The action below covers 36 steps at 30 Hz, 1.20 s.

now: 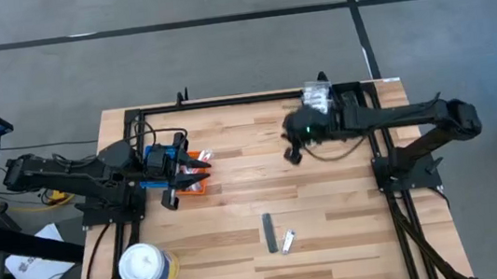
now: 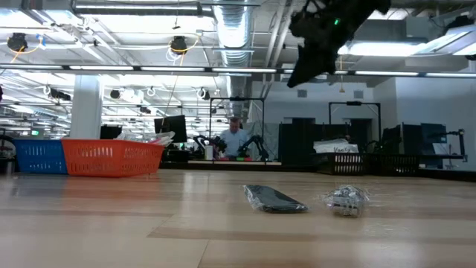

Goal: Pick & Place Travel size toiletries
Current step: Put the black comb into the right black bin

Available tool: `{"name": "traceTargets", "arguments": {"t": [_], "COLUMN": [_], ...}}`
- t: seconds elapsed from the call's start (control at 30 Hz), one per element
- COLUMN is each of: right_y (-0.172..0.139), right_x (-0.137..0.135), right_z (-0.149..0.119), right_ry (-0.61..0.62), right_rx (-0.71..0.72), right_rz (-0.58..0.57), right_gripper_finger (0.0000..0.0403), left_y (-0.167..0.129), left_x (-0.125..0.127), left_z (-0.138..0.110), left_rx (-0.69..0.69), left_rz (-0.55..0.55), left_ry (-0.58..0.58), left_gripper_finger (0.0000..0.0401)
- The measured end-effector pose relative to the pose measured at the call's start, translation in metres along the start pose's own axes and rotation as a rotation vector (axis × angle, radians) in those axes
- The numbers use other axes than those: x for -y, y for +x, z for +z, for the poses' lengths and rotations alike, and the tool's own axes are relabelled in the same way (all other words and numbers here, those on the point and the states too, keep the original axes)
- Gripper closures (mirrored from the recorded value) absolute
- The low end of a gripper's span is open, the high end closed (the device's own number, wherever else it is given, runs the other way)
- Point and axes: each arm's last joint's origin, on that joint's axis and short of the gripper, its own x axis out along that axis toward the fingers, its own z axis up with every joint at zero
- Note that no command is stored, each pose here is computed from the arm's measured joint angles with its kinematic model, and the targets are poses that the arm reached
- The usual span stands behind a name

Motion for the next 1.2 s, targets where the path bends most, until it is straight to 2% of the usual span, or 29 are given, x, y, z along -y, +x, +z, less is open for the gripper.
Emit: {"name": "traceTargets", "arguments": {"t": [0.3,0.6,0.73,0.83,1.03,1.2], "right_y": [-0.024,-0.045,-0.038,-0.023,0.022,0.045], "right_x": [-0.071,-0.111,-0.125,-0.135,-0.155,-0.169], "right_z": [-0.016,-0.022,-0.030,-0.037,-0.057,-0.059], "right_ry": [-0.162,-0.208,-0.186,-0.165,-0.218,-0.305], "right_rx": [0.039,0.151,0.112,0.058,-0.057,-0.085], "right_rz": [0.213,0.365,0.388,0.405,0.357,0.341], "right_gripper_finger": [0.0402,0.0402,0.0402,0.0402,0.0402,0.0402], "left_y": [0.000,0.000,0.000,0.000,-0.001,0.001], "left_x": [0.000,0.000,0.000,0.001,0.006,0.014], "left_z": [0.000,-0.001,-0.002,-0.004,-0.006,-0.010], "left_rx": [-0.001,-0.009,-0.019,-0.044,-0.070,-0.198], "left_rz": [0.000,0.000,-0.002,-0.045,-0.199,-0.232], "left_ry": [-0.006,-0.009,-0.036,-0.064,-0.097,-0.117], "left_gripper_finger": [0.0309,0.0309,0.0309,0.0309,0.0309,0.0309]}}
